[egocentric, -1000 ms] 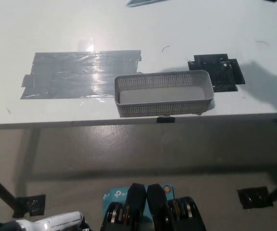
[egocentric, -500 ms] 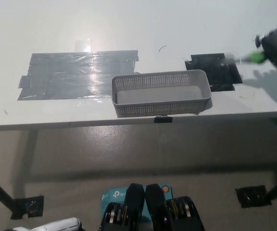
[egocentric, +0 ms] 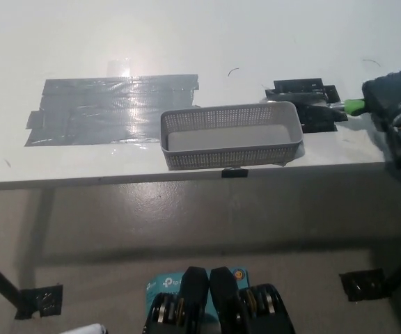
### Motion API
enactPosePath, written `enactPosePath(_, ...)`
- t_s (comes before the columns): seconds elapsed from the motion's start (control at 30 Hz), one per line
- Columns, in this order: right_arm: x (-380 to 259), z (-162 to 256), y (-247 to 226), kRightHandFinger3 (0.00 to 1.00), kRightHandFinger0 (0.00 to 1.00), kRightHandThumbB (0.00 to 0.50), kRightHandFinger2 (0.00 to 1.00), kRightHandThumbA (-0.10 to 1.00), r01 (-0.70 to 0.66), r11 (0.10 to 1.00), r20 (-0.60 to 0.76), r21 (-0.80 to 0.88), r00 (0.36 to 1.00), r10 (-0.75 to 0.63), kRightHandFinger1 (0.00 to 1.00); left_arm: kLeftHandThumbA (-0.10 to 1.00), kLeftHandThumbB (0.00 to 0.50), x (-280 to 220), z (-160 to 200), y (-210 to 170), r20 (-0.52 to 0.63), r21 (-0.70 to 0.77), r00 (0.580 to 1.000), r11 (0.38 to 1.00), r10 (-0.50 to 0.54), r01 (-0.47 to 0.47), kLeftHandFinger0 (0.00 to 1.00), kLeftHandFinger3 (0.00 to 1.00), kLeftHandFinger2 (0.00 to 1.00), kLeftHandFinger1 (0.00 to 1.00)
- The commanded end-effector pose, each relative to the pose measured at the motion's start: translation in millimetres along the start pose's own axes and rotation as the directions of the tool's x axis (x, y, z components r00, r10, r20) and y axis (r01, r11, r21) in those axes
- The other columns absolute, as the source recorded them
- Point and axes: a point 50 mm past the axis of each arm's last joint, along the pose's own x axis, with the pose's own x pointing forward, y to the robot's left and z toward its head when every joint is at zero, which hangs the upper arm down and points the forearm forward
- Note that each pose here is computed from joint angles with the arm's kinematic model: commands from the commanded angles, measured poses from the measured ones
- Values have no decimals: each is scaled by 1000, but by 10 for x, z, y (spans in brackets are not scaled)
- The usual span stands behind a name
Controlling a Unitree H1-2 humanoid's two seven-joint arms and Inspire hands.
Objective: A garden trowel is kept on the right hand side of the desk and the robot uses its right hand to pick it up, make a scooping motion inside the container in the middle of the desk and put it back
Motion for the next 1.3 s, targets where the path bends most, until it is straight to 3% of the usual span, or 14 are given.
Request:
enactPosePath(0.0,91,-25,-372,326,0,81,524,-100,101,995,-106,-12,989,-102,101,1000,500,-92,18,64,-1,5,998,998,70,-70,857,819,771,746)
enactPosePath(0.03,94,-4,-368,338,0,87,519,-100,109,994,-101,-15,989,-110,91,1000,500,-91,15,68,-1,4,998,998,70,-70,858,820,774,747)
enactPosePath(0.07,89,19,-352,434,0,160,525,-100,119,993,-96,5,988,-118,95,1000,500,-90,13,66,5,-4,997,997,72,-72,850,811,772,740)
enactPosePath(0.2,92,118,-302,642,0,221,584,-100,104,994,-90,19,991,-101,184,1000,500,-103,27,74,8,1,997,997,76,-76,850,810,777,746)
enactPosePath(0.23,94,144,-285,961,41,225,635,-100,90,995,-88,35,992,-86,257,1000,500,-104,30,75,6,6,997,997,78,-78,860,829,774,749)
enactPosePath(0.3,95,190,-258,1000,1,206,518,-81,50,994,-80,100,996,-42,209,1000,500,-102,33,74,4,11,997,997,80,-80,862,835,769,747)
enactPosePath(0.33,93,208,-273,1000,64,167,551,-68,10,989,-75,145,997,1,272,1000,500,-107,38,74,9,14,997,996,83,-83,853,836,762,742)
enactPosePath(0.37,82,217,-297,1000,428,167,949,61,-25,983,-71,181,997,38,736,1000,500,-106,40,77,6,16,996,996,84,-84,853,845,769,749)
enactPosePath(0.4,60,244,-340,1000,768,209,1000,228,-69,976,-68,205,994,85,1000,1000,500,-111,40,80,7,14,996,996,85,-85,852,849,771,750)
enactPosePath(0.47,27,273,-406,1000,1000,282,1000,358,-128,969,-39,213,990,139,1000,1000,497,-113,48,88,12,18,996,996,87,-87,828,833,758,729)
enactPosePath(0.77,-23,185,-482,1000,1000,500,1000,548,-308,908,14,283,948,317,1000,1000,500,-110,49,98,12,17,996,996,90,-90,873,848,766,752)
enactPosePath(0.93,-25,82,-494,1000,1000,500,1000,654,-355,890,18,287,931,366,1000,1000,500,-122,44,107,14,10,996,996,90,-91,902,837,773,766)
enactPosePath(1.1,-13,-139,-750,1000,1000,500,1000,951,-409,855,76,318,910,407,1000,1000,500,-136,43,117,12,13,995,995,98,-98,898,828,769,750)
enactPosePath(1.27,-35,-404,-1085,1000,1000,500,1000,1000,-396,838,126,375,917,377,1000,1000,500,-145,27,118,4,18,995,995,99,-99,846,839,755,732)
